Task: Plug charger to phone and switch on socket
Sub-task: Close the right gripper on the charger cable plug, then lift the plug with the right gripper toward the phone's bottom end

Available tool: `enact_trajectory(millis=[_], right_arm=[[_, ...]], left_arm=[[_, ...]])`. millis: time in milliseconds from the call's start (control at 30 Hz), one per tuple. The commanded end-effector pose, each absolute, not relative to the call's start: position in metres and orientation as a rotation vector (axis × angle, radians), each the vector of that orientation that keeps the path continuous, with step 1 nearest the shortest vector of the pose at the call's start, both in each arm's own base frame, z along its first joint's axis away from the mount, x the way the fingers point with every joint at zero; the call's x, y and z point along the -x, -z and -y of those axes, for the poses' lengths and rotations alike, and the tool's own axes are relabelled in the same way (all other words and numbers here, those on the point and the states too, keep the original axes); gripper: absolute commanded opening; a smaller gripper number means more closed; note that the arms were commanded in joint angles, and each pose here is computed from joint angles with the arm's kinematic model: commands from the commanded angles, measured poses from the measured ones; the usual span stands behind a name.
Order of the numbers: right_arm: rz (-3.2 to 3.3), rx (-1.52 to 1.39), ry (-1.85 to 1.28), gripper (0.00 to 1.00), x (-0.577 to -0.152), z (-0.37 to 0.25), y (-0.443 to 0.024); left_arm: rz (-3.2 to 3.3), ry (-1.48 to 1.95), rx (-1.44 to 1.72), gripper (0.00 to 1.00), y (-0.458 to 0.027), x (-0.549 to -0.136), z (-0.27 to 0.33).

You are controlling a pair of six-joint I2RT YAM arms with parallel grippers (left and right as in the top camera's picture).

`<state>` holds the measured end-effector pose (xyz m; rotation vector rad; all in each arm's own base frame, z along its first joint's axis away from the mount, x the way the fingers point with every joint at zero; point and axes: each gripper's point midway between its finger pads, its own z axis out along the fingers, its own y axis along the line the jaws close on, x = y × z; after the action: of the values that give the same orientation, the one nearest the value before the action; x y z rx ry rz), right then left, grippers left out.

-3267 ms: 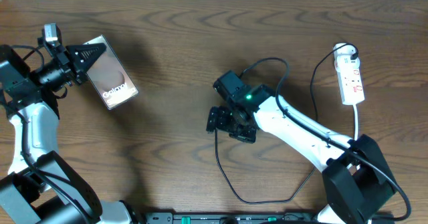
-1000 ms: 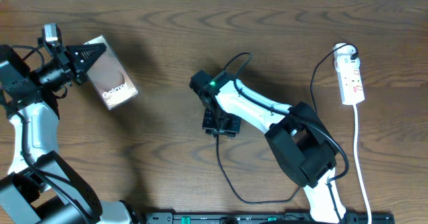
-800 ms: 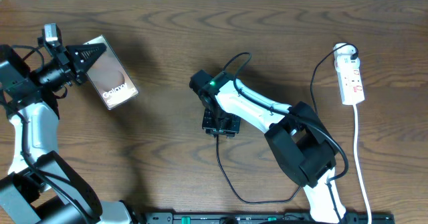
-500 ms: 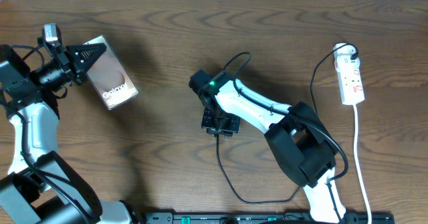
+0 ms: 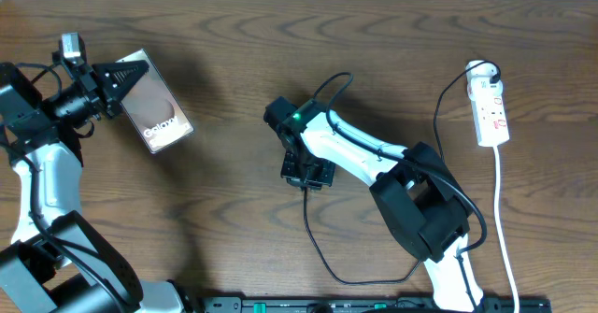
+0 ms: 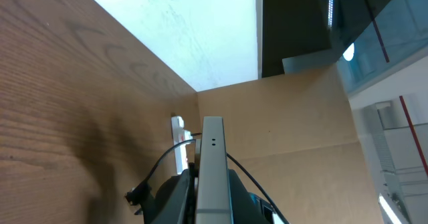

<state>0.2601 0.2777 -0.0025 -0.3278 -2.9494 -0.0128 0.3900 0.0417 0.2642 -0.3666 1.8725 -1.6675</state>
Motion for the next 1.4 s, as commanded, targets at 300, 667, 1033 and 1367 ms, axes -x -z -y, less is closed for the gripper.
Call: enact_trajectory(millis=[300, 667, 1033, 1367], right_arm=[[2.948, 0.342, -0.025, 0.02, -0.261, -0.277, 0.015], [2.954, 0.346, -0.016, 0.01, -0.263, -0.278, 0.015], [2.908, 0.250, 0.165, 0.01, -0.278, -0.281, 0.009], [2.810, -0.048, 0.603, 0.01, -0.301, -0.310, -0.035]], left_arm=[[-1.870, 1.685, 0.327, 0.08, -0.269, -0.384, -0.038], [-1.870, 1.685, 0.327, 0.07, -0.269, -0.384, -0.038], [-1.870, 1.685, 0.327, 0.08, -0.269, -0.384, -0.038], [-1.868, 1.675, 0.312, 0.08, -0.269, -0.384, -0.038]])
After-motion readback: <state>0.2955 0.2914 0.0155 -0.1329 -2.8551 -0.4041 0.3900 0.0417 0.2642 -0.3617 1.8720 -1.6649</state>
